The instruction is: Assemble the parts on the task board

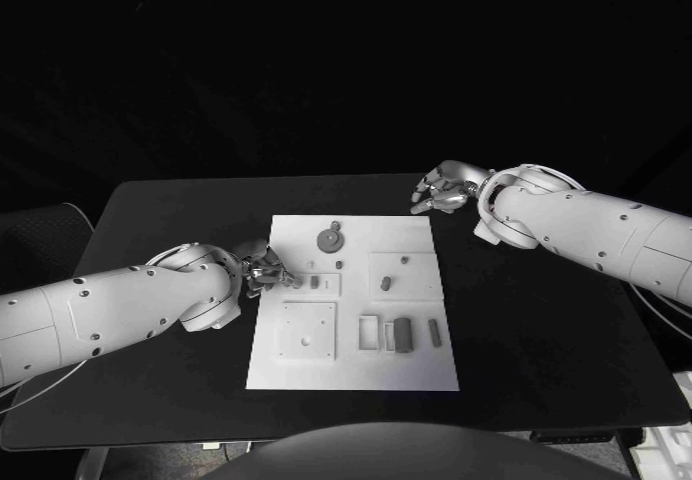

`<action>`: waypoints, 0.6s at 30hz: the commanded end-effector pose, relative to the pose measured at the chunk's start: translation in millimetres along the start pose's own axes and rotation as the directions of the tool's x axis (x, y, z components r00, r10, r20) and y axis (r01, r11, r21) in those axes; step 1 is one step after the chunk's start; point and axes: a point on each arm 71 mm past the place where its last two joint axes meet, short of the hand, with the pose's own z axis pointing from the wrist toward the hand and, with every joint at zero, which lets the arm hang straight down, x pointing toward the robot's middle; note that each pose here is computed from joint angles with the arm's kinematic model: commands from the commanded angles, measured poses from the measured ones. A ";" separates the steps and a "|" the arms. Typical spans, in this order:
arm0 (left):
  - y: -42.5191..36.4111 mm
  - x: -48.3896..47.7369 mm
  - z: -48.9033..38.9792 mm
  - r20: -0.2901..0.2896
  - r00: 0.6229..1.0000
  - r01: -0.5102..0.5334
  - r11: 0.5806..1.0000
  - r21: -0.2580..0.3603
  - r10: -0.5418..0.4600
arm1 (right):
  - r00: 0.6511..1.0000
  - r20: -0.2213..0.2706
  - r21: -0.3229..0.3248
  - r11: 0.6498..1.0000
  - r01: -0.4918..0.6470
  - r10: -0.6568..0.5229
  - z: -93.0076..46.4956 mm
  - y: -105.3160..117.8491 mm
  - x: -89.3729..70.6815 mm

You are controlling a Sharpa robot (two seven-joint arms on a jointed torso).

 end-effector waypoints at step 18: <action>-5.8 12.0 8.2 0.011 0.999 -0.036 0.999 -0.009 0.036 | 1.000 -0.016 -0.006 1.000 -0.001 0.001 0.2 0.6 3.1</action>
